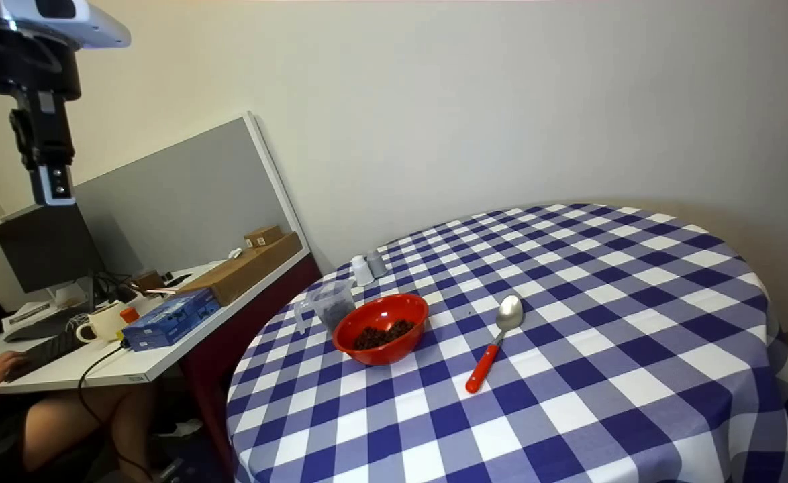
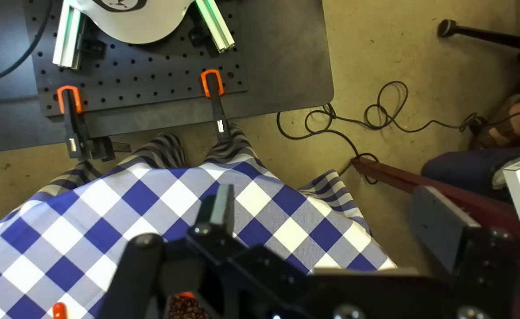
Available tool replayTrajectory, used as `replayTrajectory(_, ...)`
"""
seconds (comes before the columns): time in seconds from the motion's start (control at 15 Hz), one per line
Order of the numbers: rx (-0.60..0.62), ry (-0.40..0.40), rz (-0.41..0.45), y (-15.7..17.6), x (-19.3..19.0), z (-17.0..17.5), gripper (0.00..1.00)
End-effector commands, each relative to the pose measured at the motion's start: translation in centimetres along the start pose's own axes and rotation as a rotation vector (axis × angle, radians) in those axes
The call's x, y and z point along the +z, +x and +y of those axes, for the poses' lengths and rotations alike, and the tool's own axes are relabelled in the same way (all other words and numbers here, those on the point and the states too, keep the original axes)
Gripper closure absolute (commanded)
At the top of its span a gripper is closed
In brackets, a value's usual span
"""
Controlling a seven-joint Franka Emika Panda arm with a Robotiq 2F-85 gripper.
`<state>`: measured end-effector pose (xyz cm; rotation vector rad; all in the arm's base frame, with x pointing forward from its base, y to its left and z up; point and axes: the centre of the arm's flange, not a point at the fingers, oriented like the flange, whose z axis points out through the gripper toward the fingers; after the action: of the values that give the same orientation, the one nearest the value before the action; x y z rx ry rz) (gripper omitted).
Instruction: Use the spoon to move one scoop of the contents from the bowl to the clear jar
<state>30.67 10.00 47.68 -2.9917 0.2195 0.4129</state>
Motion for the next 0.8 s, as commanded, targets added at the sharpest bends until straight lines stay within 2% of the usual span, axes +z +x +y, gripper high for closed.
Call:
replayTrajectory(0.0, 0.0, 0.0, 0.0, 0.0, 0.0, 0.0, 0.0)
replayTrajectory(0.27, 0.0, 0.0, 0.0, 0.0, 0.0, 0.0, 0.0)
replayTrajectory(0.47, 0.042, -0.049, 0.047, 1.2, -0.5, 0.9, 0.0)
replayTrajectory(0.6, 0.084, -0.09, 0.086, 2.4, -1.1, 3.4, 0.0)
replayTrajectory(0.73, 0.135, -0.143, 0.161, 4.2, -2.0, 6.9, 0.0)
